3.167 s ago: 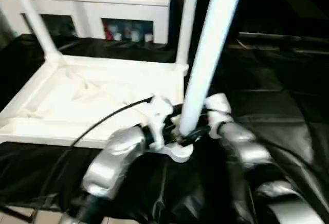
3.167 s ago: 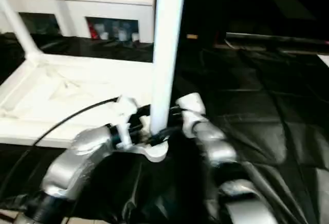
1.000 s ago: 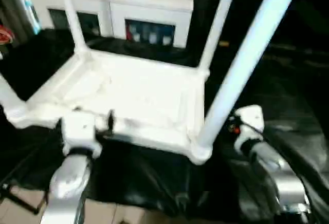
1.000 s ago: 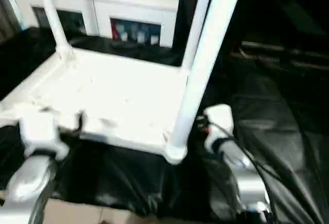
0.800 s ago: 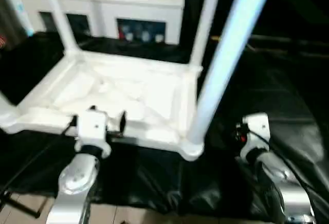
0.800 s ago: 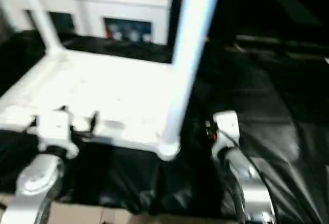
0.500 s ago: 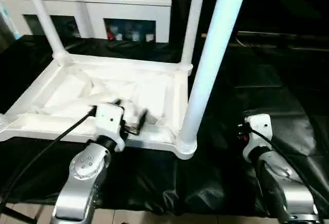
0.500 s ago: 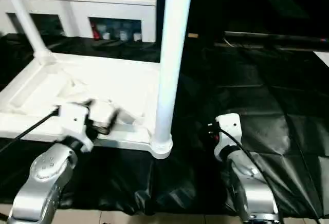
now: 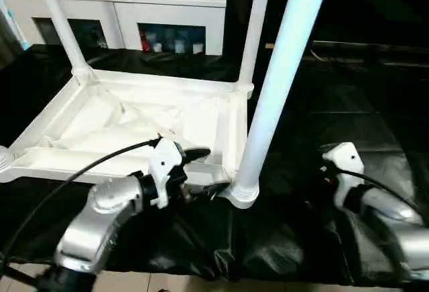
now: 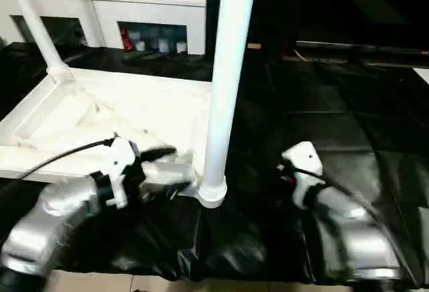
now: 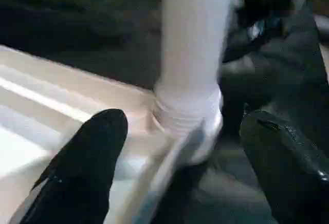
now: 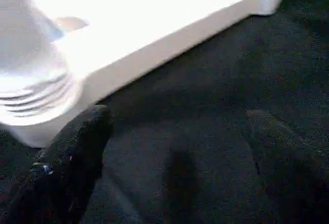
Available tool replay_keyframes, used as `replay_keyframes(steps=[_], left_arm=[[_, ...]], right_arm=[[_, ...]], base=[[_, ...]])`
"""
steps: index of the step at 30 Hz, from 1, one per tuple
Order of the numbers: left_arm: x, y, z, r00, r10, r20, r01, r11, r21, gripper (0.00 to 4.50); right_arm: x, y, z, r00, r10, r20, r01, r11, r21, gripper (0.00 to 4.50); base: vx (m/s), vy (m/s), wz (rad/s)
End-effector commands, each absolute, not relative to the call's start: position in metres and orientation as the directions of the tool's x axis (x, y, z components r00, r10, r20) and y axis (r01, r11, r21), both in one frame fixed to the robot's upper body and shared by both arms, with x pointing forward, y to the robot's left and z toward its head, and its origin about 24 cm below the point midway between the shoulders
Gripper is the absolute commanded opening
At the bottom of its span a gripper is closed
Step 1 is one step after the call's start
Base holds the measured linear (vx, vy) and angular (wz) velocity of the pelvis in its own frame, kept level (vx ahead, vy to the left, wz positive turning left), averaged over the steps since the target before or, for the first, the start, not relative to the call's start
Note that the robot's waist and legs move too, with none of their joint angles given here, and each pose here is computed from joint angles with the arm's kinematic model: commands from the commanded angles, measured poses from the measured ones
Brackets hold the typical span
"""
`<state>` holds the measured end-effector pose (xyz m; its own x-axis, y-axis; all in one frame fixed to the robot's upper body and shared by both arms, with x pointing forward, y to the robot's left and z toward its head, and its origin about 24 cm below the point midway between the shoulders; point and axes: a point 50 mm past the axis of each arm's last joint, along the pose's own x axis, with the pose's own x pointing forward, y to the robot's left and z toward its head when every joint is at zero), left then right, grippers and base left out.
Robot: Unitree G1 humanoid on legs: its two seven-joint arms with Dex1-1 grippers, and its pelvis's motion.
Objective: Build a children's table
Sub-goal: Rotate leg to tighten
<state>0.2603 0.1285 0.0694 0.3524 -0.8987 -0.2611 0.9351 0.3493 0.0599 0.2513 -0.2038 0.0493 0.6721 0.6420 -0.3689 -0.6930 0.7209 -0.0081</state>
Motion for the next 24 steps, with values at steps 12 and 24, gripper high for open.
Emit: replay_keyframes(steps=[12, 24], left_arm=[[0.289, 0.133, 0.061, 0.267, -0.856, -0.442, 0.962, 0.211, 0.172, 2.90], [0.305, 0.135, 0.057, 0.175, -0.844, -0.506, 0.982, 0.115, 0.148, 2.01]], right_arm=[[0.241, -0.182, 0.056, 0.509, 0.771, -0.382, -0.830, 0.557, 0.018, 4.50], [0.240, -0.184, 0.058, 0.473, 0.782, -0.405, -0.850, 0.527, 0.025, 4.50]], base=[[0.000, 0.000, 0.00], [0.000, 0.000, 0.00]])
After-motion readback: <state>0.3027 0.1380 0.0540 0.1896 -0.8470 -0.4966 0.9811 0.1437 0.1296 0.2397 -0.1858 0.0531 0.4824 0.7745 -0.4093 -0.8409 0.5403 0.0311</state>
